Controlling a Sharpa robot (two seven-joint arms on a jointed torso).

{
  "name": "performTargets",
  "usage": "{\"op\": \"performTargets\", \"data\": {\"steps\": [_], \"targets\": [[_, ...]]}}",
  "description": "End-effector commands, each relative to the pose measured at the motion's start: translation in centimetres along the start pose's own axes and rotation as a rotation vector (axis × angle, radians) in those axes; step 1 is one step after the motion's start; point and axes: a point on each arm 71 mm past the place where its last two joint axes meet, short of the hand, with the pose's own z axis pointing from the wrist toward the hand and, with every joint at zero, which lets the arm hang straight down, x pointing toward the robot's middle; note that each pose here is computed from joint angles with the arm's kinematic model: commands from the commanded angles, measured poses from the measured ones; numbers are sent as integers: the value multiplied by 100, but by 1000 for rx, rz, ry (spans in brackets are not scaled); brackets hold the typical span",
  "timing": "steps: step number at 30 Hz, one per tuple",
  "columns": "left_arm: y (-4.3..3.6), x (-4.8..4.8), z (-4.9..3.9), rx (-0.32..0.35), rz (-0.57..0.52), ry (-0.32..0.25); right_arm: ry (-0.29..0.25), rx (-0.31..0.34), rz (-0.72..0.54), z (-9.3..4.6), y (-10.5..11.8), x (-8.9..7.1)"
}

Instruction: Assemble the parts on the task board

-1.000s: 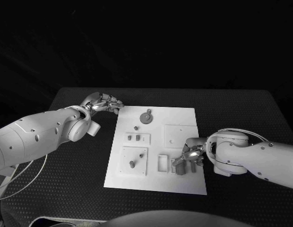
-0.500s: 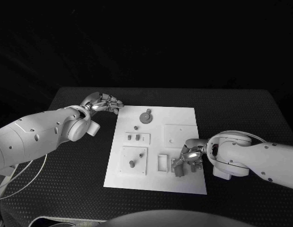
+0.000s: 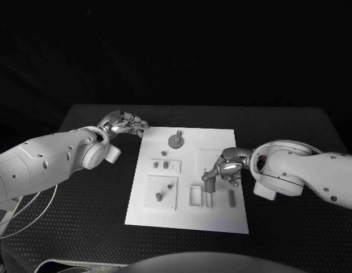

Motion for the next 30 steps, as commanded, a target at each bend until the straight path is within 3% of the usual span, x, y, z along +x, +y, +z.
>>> {"op": "performTargets", "data": {"steps": [1,6,17,23,30], "targets": [[-12,27,8,6,-13,18,9,-9,38,22,33,21],[-9,22,4,4,-12,16,12,14,49,95,73,24],[-24,55,18,7,-13,21,89,25,18,293,155,186],[-21,50,15,6,-13,19,117,39,6,341,147,244],[-21,49,11,5,-13,20,113,51,-23,366,122,274]]}}
